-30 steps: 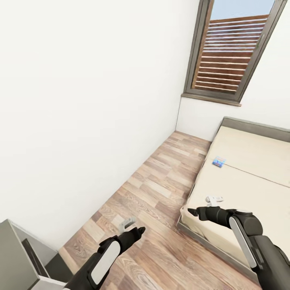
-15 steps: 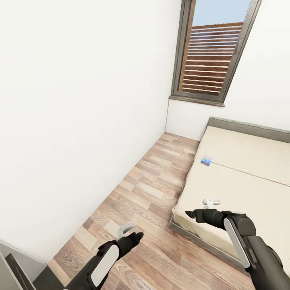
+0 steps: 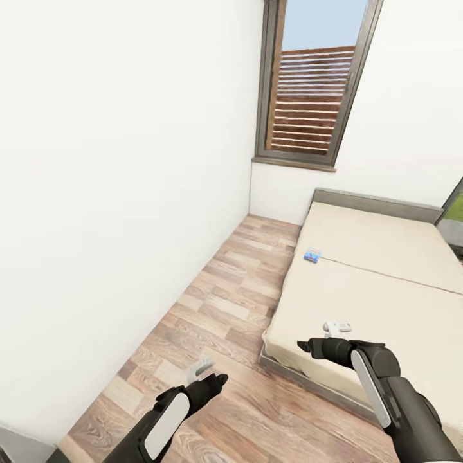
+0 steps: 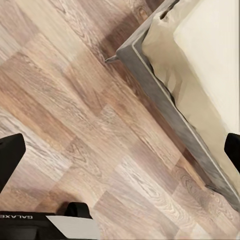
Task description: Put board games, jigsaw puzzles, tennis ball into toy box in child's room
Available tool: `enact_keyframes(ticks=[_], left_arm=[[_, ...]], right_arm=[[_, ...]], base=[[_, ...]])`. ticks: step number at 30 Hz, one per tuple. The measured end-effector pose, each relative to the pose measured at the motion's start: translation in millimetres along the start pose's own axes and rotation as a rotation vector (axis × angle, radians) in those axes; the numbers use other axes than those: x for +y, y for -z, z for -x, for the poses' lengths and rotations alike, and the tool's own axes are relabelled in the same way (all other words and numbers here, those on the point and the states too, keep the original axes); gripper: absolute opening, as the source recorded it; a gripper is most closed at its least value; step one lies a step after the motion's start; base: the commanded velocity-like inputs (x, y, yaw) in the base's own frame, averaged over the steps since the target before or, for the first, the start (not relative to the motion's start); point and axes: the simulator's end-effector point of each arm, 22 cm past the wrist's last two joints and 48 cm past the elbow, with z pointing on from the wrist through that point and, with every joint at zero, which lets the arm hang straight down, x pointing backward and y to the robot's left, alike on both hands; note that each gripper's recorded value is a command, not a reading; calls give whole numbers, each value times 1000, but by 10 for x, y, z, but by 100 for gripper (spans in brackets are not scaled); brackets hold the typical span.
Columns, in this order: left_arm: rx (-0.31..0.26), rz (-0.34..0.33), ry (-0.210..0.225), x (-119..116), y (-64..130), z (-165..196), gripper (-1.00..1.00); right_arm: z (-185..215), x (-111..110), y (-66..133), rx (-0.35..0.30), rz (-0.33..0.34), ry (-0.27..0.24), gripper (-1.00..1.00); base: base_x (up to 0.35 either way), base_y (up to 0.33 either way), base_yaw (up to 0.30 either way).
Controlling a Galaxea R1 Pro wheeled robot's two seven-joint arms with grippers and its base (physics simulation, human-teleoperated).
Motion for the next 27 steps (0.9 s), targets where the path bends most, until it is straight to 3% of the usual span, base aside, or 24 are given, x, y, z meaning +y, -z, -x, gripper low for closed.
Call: enact_keyframes(ticks=[17,27], left_arm=[[-18,-11,-3,-62,61,72,100],[-30,-17,-7,-105,99,116,100]], right_arm=[[42,47,61,-13,1,4,100],[30,216,72,-10,19,44,100]], base=[[0,0,-179],[0,0,-168]])
